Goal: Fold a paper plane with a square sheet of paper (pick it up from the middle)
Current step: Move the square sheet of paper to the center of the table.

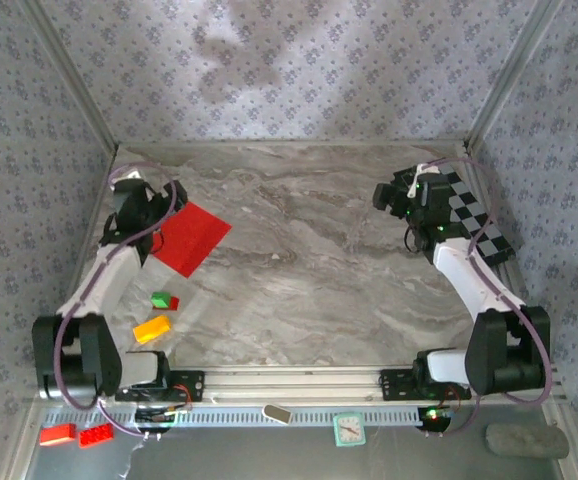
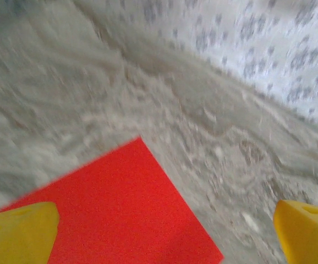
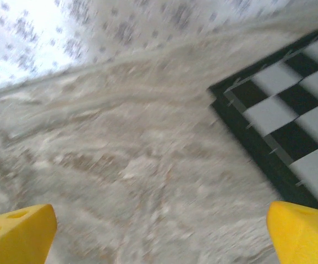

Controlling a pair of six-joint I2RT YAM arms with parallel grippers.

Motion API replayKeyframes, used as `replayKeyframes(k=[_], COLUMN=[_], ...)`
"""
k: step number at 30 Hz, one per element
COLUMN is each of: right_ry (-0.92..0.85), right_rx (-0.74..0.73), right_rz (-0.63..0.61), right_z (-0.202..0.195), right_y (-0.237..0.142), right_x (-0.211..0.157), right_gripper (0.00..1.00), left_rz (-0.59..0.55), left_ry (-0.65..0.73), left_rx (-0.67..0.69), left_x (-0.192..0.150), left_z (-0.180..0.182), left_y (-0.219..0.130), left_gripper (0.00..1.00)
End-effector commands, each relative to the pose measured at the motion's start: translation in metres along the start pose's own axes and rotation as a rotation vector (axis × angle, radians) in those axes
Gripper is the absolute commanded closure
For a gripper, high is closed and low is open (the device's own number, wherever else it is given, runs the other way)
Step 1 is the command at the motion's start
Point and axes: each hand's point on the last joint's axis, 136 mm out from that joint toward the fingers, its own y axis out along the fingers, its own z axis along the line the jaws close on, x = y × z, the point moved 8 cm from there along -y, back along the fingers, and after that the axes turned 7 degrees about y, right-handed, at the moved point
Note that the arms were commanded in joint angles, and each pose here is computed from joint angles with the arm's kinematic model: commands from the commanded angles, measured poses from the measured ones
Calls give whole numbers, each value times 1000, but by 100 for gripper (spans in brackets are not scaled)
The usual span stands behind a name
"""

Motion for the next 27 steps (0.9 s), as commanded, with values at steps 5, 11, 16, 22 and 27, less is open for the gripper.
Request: replayKeyframes(k=[5,11,16,22,27], right_ry=[170,169,180,183,184], right_rx=[187,207,209,204,185], right_rz=[290,337,366,394,399], right_z=[29,41,46,48,46], right_y=[15,23,30,36,38], right_x=[-34,-43,-51,-59,-61], right_gripper=[0,0,0,0,0], left_rz=[322,440,519,621,717], left_ry=[-190,-178,-106,39,173], left_rx=[54,97,121,158,145], left_x=[-39,-57,-70,-89,-117], left_z=[2,4,-3,-18,-36], left_y=[46,78,95,104,101], left_gripper=[1,3,4,4,4])
